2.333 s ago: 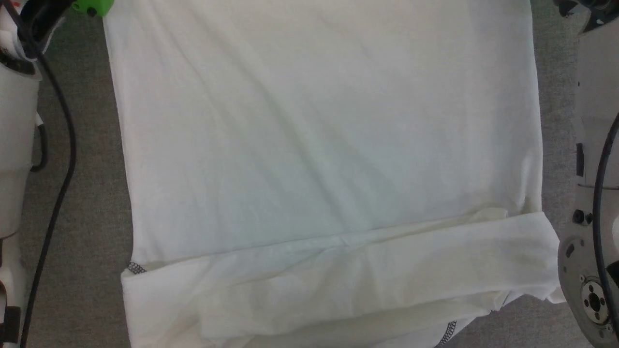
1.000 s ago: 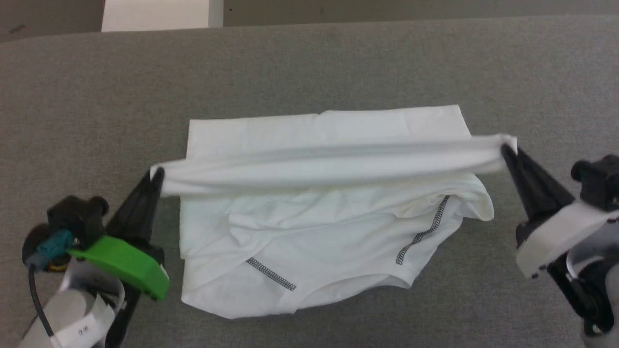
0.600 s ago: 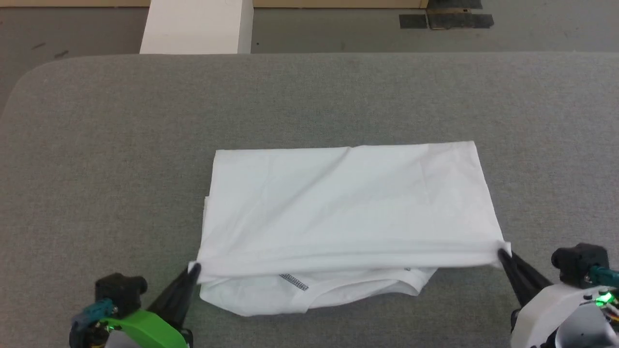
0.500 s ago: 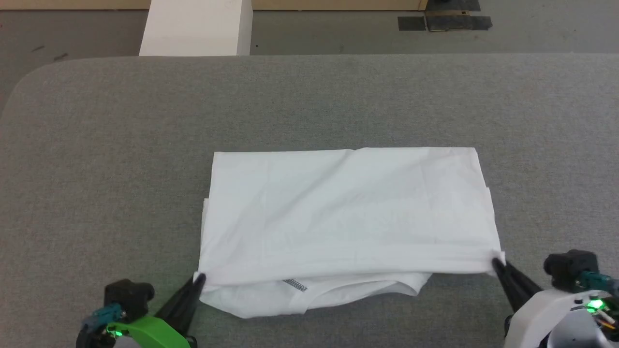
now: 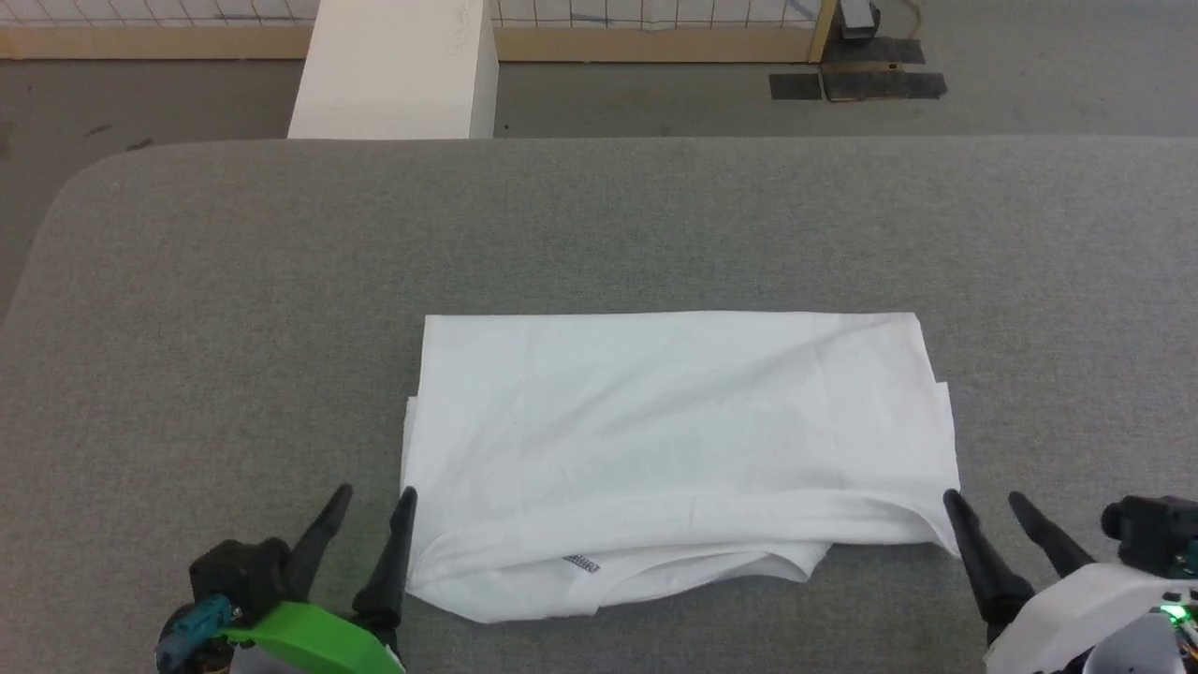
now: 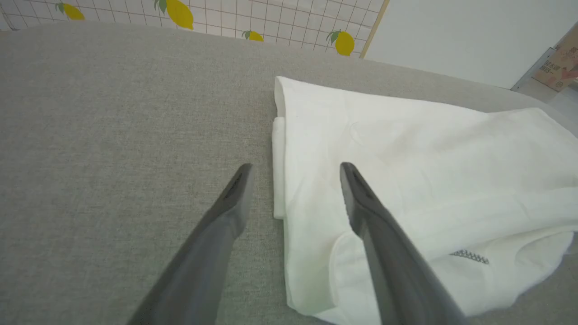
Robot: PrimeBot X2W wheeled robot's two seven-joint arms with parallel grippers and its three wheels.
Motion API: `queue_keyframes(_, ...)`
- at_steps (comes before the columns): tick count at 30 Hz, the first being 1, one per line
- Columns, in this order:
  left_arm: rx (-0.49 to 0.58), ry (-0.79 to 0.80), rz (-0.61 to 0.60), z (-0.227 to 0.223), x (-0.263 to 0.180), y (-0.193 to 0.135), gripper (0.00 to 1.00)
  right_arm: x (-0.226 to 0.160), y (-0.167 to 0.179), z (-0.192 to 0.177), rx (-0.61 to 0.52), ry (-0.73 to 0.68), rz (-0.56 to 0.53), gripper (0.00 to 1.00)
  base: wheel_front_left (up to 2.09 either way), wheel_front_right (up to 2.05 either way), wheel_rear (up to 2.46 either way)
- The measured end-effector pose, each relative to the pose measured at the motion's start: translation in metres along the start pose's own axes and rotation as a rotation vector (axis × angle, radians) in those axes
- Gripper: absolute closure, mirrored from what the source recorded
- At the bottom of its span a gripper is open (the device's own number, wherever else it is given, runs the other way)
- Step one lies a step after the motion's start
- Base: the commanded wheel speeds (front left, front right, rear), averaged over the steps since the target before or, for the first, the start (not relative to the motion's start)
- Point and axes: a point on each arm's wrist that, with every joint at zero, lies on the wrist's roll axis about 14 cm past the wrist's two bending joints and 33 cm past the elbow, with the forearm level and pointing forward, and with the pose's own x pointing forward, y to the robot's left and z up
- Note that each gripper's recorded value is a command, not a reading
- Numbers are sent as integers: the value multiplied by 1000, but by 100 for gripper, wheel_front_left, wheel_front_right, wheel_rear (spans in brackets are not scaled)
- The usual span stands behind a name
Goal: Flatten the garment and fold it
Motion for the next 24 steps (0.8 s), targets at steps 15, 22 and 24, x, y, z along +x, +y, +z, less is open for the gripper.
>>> queue_keyframes(15,102,-374,187,103,25,26,0,31,-12,30,71,-93,-40,0,0,0,0)
queue_keyframes(22,136,-374,250,102,31,44,0,60,-18,-3,119,101,-58,0,0,0,0)
queue_keyframes(24,140,-371,253,101,33,45,0,66,-17,-11,125,153,-57,0,0,0,0)
